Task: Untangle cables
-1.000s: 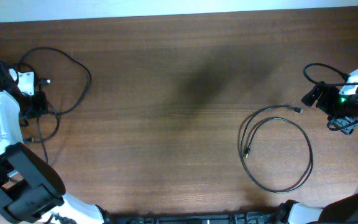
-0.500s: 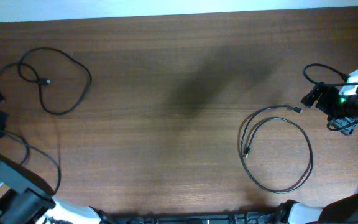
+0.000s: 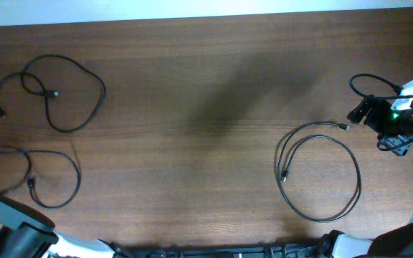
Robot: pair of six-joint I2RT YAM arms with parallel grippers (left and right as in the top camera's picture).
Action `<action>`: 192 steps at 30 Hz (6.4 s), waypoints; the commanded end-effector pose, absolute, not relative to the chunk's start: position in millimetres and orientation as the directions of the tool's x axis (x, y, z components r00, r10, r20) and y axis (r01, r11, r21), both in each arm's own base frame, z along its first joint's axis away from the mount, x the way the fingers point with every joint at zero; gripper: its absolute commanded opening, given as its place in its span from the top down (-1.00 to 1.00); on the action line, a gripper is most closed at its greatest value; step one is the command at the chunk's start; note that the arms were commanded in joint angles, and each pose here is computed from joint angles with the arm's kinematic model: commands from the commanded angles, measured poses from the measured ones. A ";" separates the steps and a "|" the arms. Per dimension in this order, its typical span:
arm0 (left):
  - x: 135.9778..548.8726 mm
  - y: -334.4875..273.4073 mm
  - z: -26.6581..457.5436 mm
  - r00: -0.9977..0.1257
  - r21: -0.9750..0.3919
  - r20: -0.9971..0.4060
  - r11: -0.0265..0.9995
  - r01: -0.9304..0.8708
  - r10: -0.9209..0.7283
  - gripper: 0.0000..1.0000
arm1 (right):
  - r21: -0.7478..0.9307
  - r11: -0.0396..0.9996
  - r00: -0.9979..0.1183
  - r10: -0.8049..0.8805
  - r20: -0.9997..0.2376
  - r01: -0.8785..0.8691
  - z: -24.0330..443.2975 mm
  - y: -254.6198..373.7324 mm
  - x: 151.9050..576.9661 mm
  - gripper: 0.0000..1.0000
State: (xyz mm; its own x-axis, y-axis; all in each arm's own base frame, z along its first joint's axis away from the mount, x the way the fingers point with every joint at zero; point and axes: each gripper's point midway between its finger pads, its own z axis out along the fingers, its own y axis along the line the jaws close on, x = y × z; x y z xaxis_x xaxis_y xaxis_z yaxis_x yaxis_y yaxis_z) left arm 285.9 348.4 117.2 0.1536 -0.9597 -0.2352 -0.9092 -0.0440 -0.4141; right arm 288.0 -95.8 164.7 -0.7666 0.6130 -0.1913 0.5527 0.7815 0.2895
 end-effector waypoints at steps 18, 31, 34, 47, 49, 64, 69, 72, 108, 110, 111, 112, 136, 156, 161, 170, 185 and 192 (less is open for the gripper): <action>331.3 232.6 278.6 -0.103 -0.774 -0.246 0.259 -0.578 -0.964 -0.98 | 0.298 0.776 -0.765 0.618 -0.180 0.556 164.6 -94.5 287.8 -0.96; 398.9 24.0 272.5 -0.669 -0.606 -0.477 0.764 -0.219 -0.570 -0.98 | 0.315 0.771 -0.770 0.618 -0.160 0.553 164.7 -89.2 286.0 -0.96; 393.8 -23.3 262.0 -0.743 -0.560 -0.466 0.810 -0.174 -0.481 -0.98 | 0.316 0.771 -0.770 0.618 -0.160 0.553 164.7 -89.2 286.1 -0.96; 355.0 -175.6 218.3 -0.867 -0.282 -0.495 0.955 0.093 -0.061 -0.98 | 0.309 0.772 -0.769 0.618 -0.162 0.555 164.4 -90.4 285.7 -0.97; 352.0 -191.1 200.3 -0.881 -0.237 -0.472 0.964 0.119 -0.008 -0.98 | 0.309 0.772 -0.769 0.618 -0.162 0.555 164.4 -90.4 285.7 -0.97; 295.2 -366.1 78.7 -0.805 -0.354 -0.361 0.729 0.586 0.471 -0.98 | 0.309 0.772 -0.769 0.618 -0.162 0.555 164.4 -90.4 285.7 -0.97; 264.3 -422.7 85.3 -0.773 -0.640 -0.377 0.460 0.616 0.511 -0.98 | 0.309 0.772 -0.769 0.618 -0.162 0.555 164.4 -90.4 285.7 -0.97; 270.7 -420.3 69.3 -0.767 -0.550 -0.386 0.540 0.637 0.512 -0.98 | 0.309 0.772 -0.769 0.618 -0.162 0.555 164.4 -90.4 285.7 -0.97; 260.8 -419.8 6.6 -0.677 -0.090 -0.415 0.712 0.696 0.608 -0.67 | 0.309 0.772 -0.769 0.618 -0.162 0.555 164.4 -90.4 285.7 -0.97; 260.9 -420.1 11.3 -0.676 -0.092 -0.418 0.712 0.696 0.607 -0.68 | 0.309 0.772 -0.769 0.618 -0.162 0.555 164.4 -90.4 285.7 -0.97; 261.0 -420.9 14.3 -0.674 -0.094 -0.423 0.711 0.697 0.605 -0.71 | 0.309 0.772 -0.769 0.618 -0.162 0.555 164.4 -90.4 285.7 -0.97; 261.5 -422.2 18.7 -0.672 -0.097 -0.432 0.710 0.697 0.601 -0.77 | 0.309 0.772 -0.769 0.618 -0.162 0.555 164.4 -90.4 285.7 -0.97; 265.1 -448.8 57.3 -0.675 -0.074 -0.564 0.785 0.615 0.476 -0.93 | 0.309 0.772 -0.769 0.618 -0.162 0.555 164.4 -90.4 285.7 -0.97; 273.6 -453.4 10.9 -0.665 0.004 -0.575 0.815 0.580 0.476 -0.53 | 0.309 0.772 -0.769 0.618 -0.162 0.555 164.3 -90.4 285.6 -0.97; 271.9 -450.1 -1.0 -0.673 0.018 -0.554 0.814 0.580 0.491 0.20 | 0.309 0.772 -0.769 0.618 -0.162 0.555 164.4 -90.4 285.7 -0.97; 280.8 -435.3 5.6 -0.664 0.084 -0.553 0.826 0.557 0.504 1.00 | 0.309 0.772 -0.769 0.618 -0.162 0.555 164.4 -90.4 285.7 -0.97; 362.2 -339.2 107.1 -0.734 0.055 -0.609 0.939 0.339 0.300 1.00 | 0.309 0.772 -0.769 0.618 -0.162 0.555 164.4 -90.4 285.7 -0.97; 447.0 -235.2 152.5 -0.705 0.017 -0.707 0.998 0.060 0.054 1.00 | 0.309 0.772 -0.769 0.618 -0.162 0.555 164.4 -90.4 285.7 -0.97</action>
State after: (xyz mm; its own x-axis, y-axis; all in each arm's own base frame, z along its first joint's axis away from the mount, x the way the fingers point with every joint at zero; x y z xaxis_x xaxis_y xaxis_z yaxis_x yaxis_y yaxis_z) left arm 413.4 -283.0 128.7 -0.7388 0.1516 -0.6567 0.1804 0.9833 0.0241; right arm 284.8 -90.1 164.0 -0.7721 0.6140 -0.1638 0.5518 0.7756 0.3065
